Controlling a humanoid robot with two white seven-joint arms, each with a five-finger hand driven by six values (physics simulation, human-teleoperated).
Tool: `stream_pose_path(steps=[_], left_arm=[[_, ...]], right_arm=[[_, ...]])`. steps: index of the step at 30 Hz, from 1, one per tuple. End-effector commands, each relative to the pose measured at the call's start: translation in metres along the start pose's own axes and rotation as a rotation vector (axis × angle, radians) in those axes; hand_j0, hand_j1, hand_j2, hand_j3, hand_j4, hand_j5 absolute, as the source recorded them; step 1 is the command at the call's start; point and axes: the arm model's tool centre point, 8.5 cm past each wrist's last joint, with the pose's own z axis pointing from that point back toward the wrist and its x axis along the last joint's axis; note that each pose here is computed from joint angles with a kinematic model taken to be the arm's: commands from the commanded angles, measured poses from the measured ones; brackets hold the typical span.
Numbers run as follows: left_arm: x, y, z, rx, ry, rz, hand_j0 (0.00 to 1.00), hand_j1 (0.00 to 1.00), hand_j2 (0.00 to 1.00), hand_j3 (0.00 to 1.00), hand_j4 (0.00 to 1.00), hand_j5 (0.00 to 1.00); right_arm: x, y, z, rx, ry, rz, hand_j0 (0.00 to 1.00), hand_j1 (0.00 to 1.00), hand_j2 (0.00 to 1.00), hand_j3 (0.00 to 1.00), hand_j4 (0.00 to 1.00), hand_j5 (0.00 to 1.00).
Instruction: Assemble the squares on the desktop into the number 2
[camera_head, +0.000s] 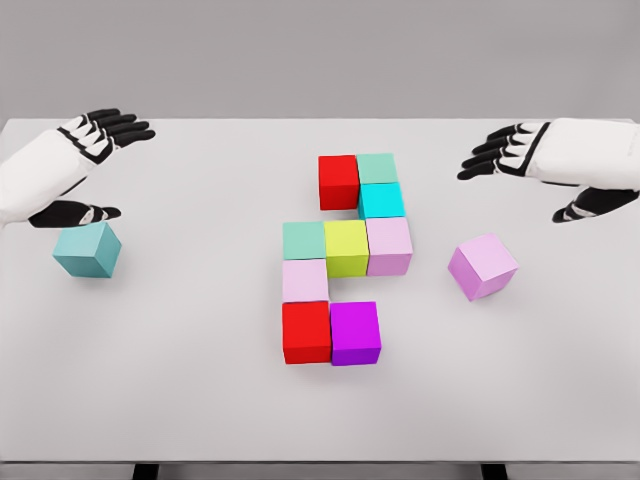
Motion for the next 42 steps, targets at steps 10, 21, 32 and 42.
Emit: stream_pose_path(steps=[10,21,32,42], left_arm=[[-0.015,0.045,0.033,-0.008,0.053,0.133,1.0,1.0,1.0,1.0,1.0,1.0],[0.006,0.062,0.052,-0.426,0.007,0.569,1.0,1.0,1.0,1.0,1.0,1.0],[-0.024,0.022,0.049,-0.452,0.348,0.753,1.0,1.0,1.0,1.0,1.0,1.0],[-0.035,-0.01,0.03,-0.456,0.373,0.591,1.0,1.0,1.0,1.0,1.0,1.0]], right_arm=[[-0.007,0.006,0.061,0.11,0.119,0.024,1.0,1.0,1.0,1.0,1.0,1.0],[0.003,0.009,0.004,0.064,-0.031,0.017,1.0,1.0,1.0,1.0,1.0,1.0],[0.008,0.034,-0.029,0.149,-0.067,0.06,1.0,1.0,1.0,1.0,1.0,1.0],[0.004,0.038,-0.033,0.138,-0.071,0.028,1.0,1.0,1.0,1.0,1.0,1.0]])
